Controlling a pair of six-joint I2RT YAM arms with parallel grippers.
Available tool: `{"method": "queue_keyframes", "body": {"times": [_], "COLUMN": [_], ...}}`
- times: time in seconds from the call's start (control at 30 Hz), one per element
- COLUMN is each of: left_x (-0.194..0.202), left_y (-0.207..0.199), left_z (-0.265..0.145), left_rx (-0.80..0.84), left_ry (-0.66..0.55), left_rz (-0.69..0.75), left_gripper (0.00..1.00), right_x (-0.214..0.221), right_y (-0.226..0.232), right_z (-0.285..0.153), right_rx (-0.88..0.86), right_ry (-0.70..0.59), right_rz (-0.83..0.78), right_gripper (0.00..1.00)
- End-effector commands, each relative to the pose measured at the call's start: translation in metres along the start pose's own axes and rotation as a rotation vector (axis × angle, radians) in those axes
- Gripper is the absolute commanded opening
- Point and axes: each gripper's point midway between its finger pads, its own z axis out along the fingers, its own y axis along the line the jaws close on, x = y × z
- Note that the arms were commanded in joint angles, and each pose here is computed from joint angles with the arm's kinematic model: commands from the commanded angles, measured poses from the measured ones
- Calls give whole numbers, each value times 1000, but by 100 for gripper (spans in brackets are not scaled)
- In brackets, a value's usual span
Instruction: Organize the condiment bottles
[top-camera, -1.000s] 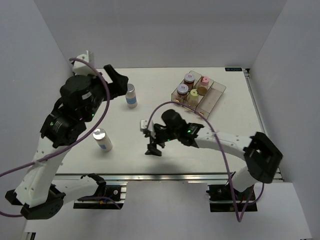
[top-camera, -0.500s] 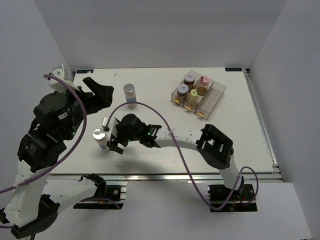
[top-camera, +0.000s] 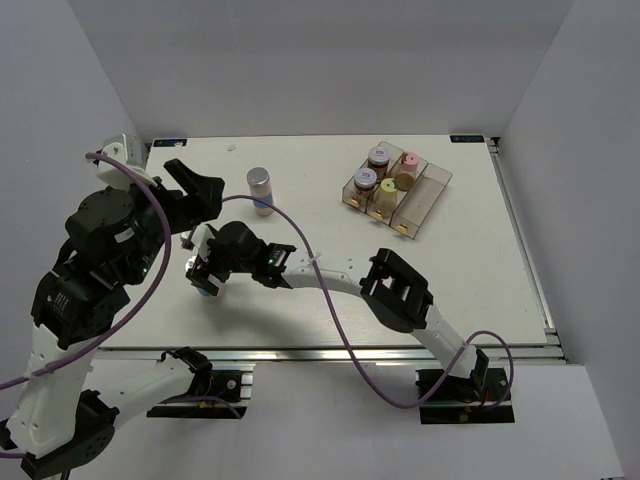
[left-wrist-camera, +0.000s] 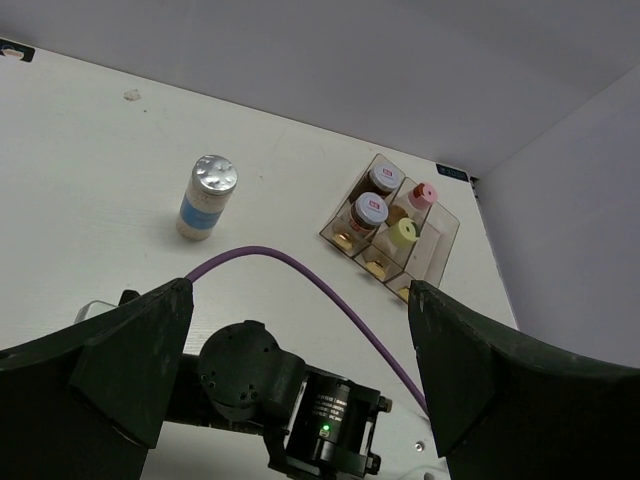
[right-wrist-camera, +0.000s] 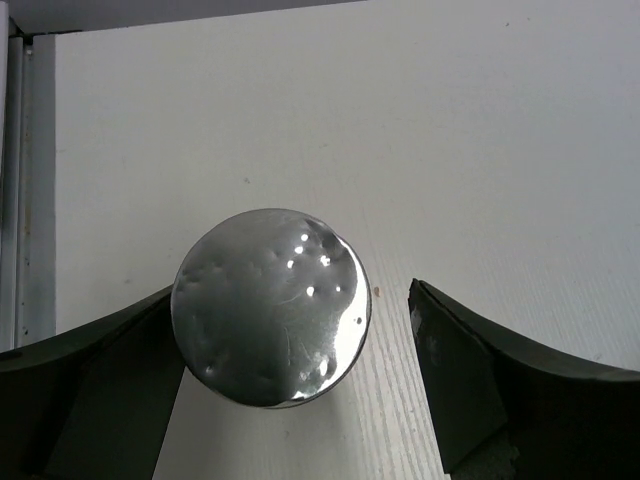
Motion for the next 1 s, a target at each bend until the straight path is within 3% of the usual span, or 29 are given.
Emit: {"method": "queue_keyframes", "body": {"times": [0.0, 0.2, 0.33, 0.43, 0.57, 0.67, 0.73, 0.8, 0.97], "left_x": [7, 9, 11, 11, 8, 7, 5, 8, 13], "left_y": [5, 4, 3, 3, 4, 4, 3, 2, 2], "left_z": [1, 4, 6, 6, 4, 3, 4, 8, 22], "left_rx": [-20, -20, -17, -20, -23, -21, -12, -10, -20], "left_ry": [21, 28, 34, 40, 29, 19, 8, 11, -6], "left_rz": [22, 28, 30, 31, 31, 28, 29, 39, 62], "left_gripper": [98, 98, 98, 98, 98, 98, 98, 98, 98], "right_x": [-30, -30, -27, -29, -34, -48, -60, -77, -78], "right_y": [-8, -6, -1, 1, -5, -15, -35, -30, -65], "right_z": [4, 10, 11, 10, -3, -32, -67, -108, -208], "right_rx": [27, 18, -5, -22, -11, -44, -86, -236, -253], "right_ry": [-83, -88, -101, -120, -146, -166, -167, -176, -158], "right_rz": [-4, 7, 5, -6, -20, -20, 5, 50, 68], "right_gripper": [89, 86, 77, 58, 1, 0, 0, 0, 0]}}
